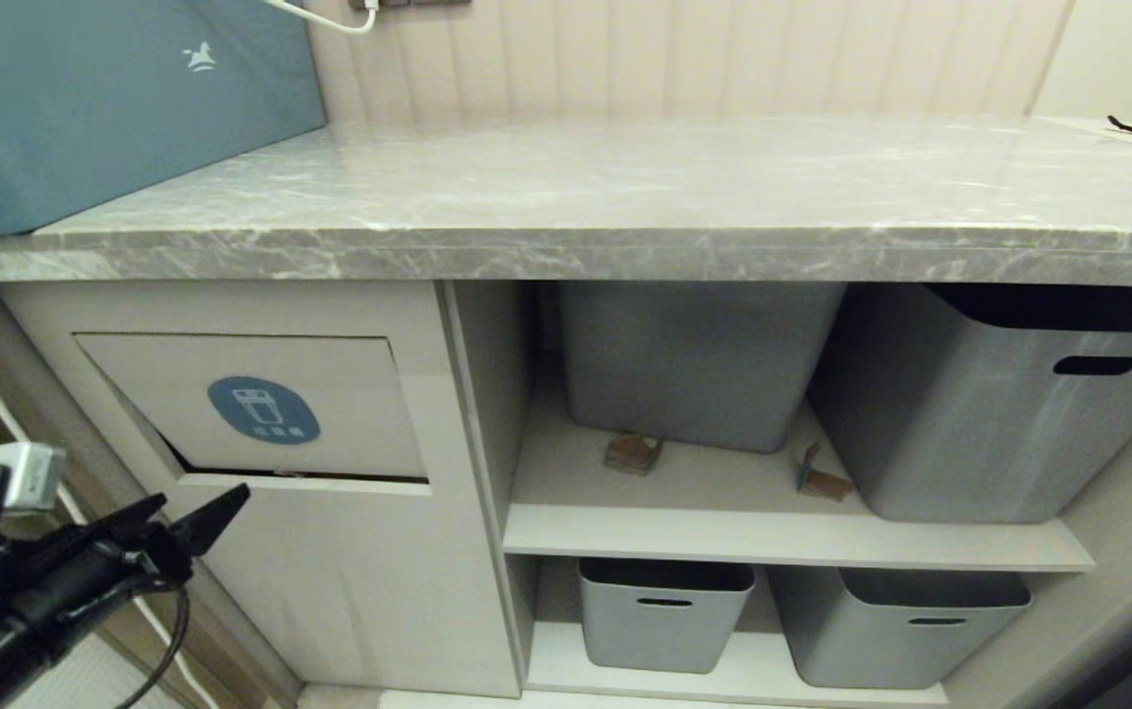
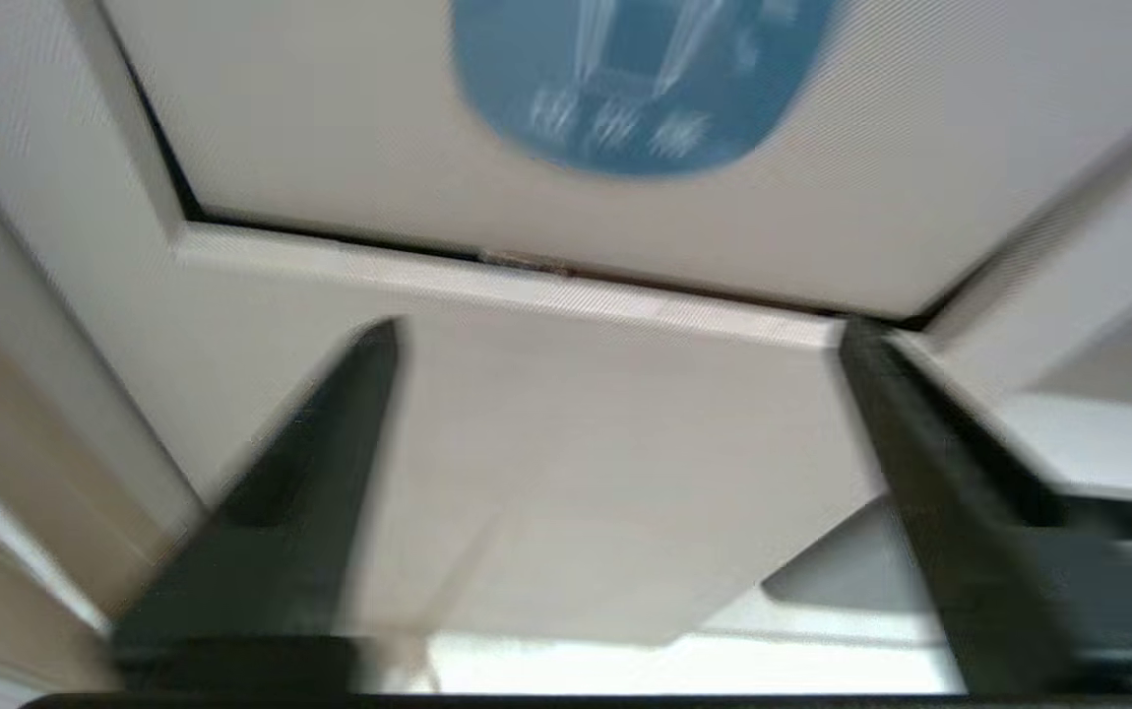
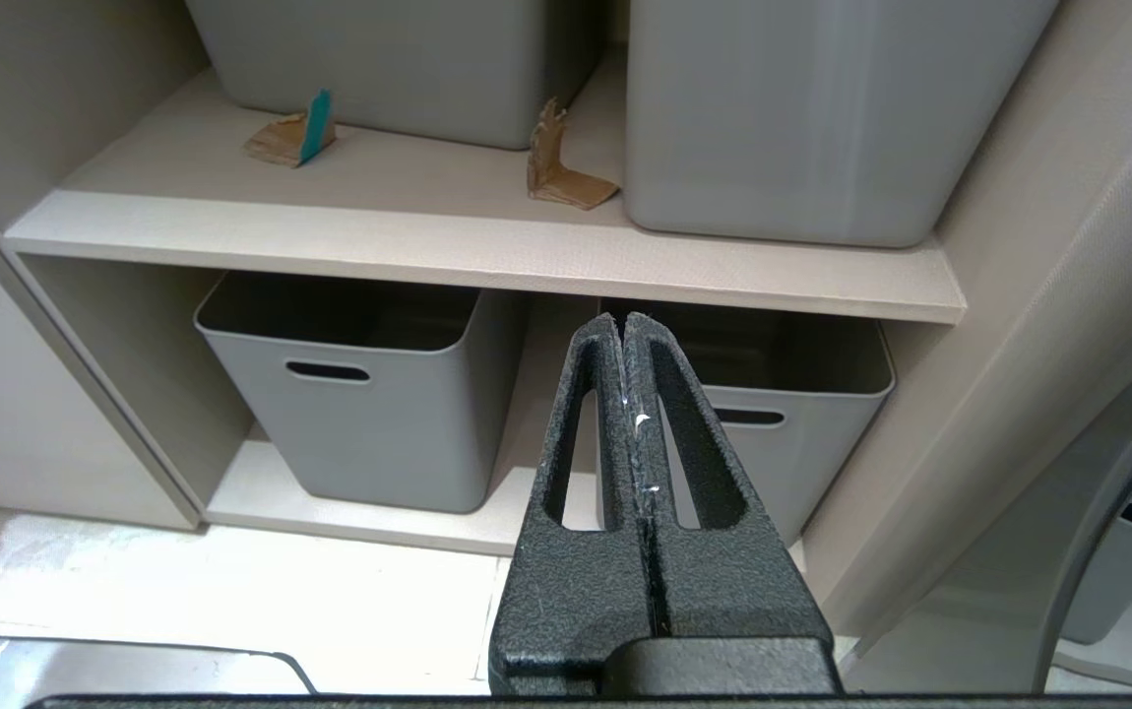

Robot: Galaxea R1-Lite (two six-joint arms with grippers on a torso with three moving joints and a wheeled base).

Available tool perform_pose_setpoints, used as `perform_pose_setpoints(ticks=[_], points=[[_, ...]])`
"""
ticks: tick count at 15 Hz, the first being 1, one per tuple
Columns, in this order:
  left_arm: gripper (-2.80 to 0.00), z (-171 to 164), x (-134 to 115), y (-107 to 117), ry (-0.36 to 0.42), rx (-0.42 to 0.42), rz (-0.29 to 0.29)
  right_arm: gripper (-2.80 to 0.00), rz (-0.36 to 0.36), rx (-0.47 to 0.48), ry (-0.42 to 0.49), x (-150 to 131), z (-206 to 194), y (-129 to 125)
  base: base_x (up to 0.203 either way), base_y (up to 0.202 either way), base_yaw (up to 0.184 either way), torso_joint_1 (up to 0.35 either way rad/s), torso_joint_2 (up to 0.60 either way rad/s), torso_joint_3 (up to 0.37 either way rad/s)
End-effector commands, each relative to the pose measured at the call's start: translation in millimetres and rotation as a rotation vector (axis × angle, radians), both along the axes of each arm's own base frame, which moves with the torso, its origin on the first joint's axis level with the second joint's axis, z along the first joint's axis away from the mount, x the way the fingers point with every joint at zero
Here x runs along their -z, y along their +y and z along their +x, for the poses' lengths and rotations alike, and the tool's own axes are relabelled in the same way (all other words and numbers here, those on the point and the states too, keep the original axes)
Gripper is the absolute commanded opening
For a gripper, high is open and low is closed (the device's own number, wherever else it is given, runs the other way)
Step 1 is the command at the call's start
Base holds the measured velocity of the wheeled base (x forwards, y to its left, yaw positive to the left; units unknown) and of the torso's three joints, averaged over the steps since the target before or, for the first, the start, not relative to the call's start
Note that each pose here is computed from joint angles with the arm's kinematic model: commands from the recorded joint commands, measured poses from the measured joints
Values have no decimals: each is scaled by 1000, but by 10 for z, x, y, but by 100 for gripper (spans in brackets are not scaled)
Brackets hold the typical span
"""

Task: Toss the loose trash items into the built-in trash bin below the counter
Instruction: Put the garbage in the trash can, then pick up the garbage

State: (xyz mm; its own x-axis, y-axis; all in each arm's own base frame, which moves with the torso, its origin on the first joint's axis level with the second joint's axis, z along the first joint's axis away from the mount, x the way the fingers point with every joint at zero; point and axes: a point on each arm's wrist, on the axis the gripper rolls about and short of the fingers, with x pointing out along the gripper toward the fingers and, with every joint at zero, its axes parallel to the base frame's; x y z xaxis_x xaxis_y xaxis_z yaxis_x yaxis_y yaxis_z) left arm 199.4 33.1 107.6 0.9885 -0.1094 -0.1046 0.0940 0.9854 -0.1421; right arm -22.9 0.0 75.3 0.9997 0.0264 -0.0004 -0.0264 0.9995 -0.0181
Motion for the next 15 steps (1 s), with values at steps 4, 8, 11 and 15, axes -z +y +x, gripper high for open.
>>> perform_pose_setpoints(ticks=[4,8,11,15], points=[[-280,-453,-435,-122,-244,35,50,-280,0,-1,1,0,1,0,0,0,0,0,0,0],[-280,-412,-1083,-131,-472,40,96,-280,0,-1,1,0,1,0,0,0,0,0,0,0],[-280,-629,-1278,-265,-367,58,57,-280,0,-1,1,0,1,0,0,0,0,0,0,0],[-280,-1075,-1138,-394,-207,58,32,-280,0,-1,1,0,1,0,0,0,0,0,0,0]])
